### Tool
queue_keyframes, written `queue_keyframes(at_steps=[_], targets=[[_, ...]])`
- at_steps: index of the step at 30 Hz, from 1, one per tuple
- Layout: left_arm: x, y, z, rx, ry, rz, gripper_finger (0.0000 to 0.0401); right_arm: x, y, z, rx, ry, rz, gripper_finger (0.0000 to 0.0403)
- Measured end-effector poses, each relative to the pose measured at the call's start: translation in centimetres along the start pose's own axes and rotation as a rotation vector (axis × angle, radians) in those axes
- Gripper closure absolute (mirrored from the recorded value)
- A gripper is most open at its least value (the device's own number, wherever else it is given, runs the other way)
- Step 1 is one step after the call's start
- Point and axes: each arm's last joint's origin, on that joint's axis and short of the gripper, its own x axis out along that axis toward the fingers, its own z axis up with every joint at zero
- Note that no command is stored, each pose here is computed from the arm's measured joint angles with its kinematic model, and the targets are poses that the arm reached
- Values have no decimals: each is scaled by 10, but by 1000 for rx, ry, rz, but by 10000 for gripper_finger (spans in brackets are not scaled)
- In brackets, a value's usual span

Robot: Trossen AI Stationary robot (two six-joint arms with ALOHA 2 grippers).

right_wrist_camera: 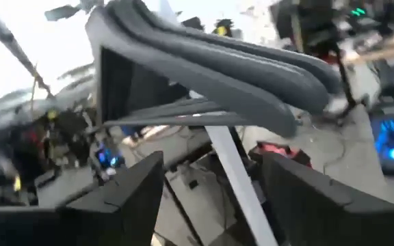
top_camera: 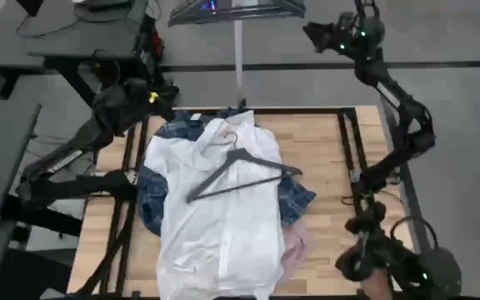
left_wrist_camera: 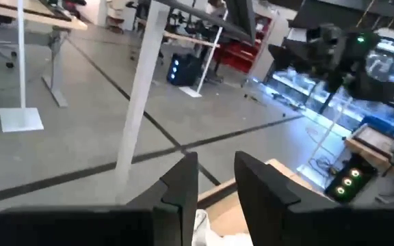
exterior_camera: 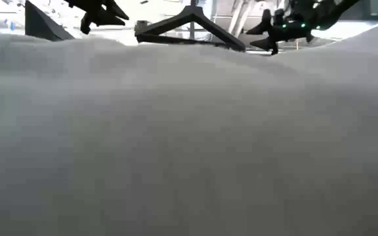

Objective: Hang clothes
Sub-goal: Remove the hanger from the hanger rack

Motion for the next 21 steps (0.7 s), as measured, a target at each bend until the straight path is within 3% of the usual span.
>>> queue_keyframes(at_steps=[8, 14, 21], targets=[[-1, 0, 1, -6, -5, 1, 319, 15, -13, 1, -179, -7, -1, 168], [1, 0, 0, -7, -6, 3, 319, 26, -24, -7, -261, -1, -54, 169], [1, 0, 1, -13, -20, 1, 319, 27, -26, 4, -339, -39, -91, 169]])
